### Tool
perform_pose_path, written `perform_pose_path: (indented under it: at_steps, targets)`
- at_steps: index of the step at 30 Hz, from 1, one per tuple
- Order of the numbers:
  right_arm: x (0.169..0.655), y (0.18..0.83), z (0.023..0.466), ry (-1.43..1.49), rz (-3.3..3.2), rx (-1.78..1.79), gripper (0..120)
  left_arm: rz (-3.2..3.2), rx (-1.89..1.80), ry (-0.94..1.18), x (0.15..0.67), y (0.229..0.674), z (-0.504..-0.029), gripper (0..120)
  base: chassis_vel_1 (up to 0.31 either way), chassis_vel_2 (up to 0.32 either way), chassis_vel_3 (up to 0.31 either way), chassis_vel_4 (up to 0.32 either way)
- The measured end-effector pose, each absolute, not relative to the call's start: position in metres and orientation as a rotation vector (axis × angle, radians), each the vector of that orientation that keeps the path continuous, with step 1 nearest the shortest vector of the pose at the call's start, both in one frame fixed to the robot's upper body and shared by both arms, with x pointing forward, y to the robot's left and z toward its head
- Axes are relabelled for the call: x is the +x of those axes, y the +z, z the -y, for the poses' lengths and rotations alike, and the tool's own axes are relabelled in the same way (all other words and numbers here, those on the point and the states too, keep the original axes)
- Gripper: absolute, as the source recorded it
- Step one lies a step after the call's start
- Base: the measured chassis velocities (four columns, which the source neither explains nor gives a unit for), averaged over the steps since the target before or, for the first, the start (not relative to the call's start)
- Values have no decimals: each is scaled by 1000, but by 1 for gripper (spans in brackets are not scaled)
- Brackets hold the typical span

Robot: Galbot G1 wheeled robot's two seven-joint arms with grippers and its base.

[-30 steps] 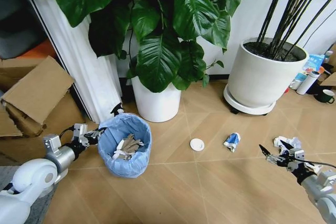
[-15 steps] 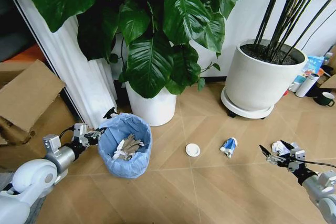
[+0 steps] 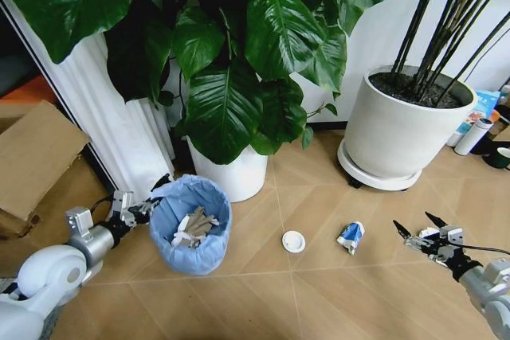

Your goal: Pick up the trash bin and place the garbage on the floor into it.

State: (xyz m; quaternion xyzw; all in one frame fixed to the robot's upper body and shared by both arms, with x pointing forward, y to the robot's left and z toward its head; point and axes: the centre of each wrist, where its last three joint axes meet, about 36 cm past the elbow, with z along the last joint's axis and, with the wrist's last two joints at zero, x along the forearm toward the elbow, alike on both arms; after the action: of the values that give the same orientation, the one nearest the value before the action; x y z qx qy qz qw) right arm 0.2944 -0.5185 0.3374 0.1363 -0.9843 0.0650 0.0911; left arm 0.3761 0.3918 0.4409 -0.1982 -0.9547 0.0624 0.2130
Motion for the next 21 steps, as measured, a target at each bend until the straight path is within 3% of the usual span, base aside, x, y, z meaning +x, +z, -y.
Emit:
perform_pose_path:
  at_steps: [21]
  targets:
    - [306, 324, 513, 209, 2882, 503, 100, 2620, -589, 160, 368, 437, -380, 0, -9, 1, 7, -4]
